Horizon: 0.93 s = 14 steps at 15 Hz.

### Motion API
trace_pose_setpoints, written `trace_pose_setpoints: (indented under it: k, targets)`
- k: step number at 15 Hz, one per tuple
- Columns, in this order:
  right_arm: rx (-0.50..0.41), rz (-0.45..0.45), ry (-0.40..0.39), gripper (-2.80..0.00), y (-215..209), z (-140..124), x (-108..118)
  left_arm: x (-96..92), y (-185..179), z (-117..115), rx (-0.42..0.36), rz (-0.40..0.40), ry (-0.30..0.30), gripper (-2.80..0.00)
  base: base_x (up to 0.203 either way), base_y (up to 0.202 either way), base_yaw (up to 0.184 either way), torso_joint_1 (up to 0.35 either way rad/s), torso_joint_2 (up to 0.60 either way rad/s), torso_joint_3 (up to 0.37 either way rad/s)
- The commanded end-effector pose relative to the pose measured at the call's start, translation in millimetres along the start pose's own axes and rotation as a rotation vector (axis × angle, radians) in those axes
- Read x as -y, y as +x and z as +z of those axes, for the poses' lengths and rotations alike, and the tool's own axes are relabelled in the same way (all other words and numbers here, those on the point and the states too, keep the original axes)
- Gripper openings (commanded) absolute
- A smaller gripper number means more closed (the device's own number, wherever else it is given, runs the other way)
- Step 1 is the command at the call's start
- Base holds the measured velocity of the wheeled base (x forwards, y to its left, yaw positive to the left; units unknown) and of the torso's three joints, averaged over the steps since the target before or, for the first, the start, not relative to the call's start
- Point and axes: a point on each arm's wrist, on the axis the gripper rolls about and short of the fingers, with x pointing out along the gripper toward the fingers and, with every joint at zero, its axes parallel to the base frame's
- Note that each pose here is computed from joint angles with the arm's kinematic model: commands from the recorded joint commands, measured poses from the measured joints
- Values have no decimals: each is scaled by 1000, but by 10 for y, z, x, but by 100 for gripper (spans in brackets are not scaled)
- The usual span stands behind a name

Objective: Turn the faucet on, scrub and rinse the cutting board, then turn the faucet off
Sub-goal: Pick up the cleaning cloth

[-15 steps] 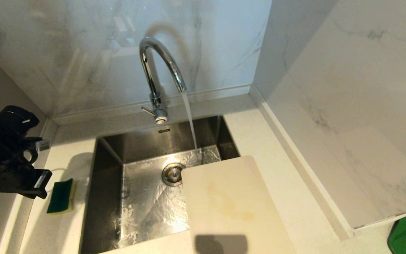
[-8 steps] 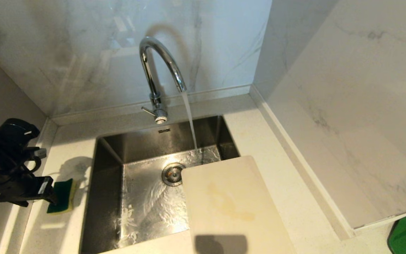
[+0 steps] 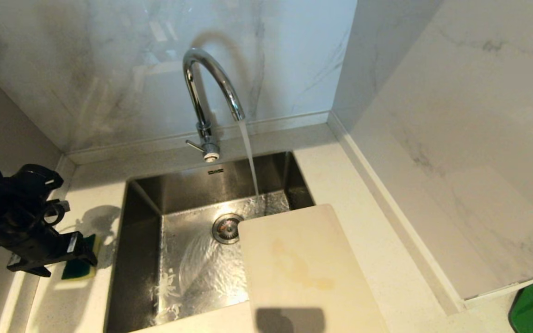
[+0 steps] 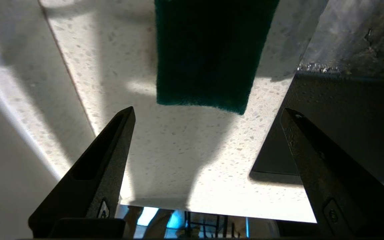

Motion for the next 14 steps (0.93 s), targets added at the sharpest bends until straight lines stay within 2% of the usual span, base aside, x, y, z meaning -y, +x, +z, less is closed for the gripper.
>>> trace_pose_setpoints:
  k: [1, 11, 12, 14]
  targets:
    - [0, 1, 1, -280, 0, 0, 0, -5, 105, 13, -31, 1, -4, 0, 0, 0, 0, 0, 0, 0]
    - [0, 1, 1, -280, 0, 0, 0, 11, 276, 137, -38, -1, -7, 0, 0, 0, 0, 0, 0, 0]
    - [0, -1, 0, -280, 0, 0, 0, 15, 289, 136, -42, -1, -6, -280, 0, 0, 0, 0, 0, 0]
    - [0, 1, 1, -280, 1, -2, 0, 10, 307, 137, -47, 0, -6, -280, 0, 0, 0, 0, 0, 0]
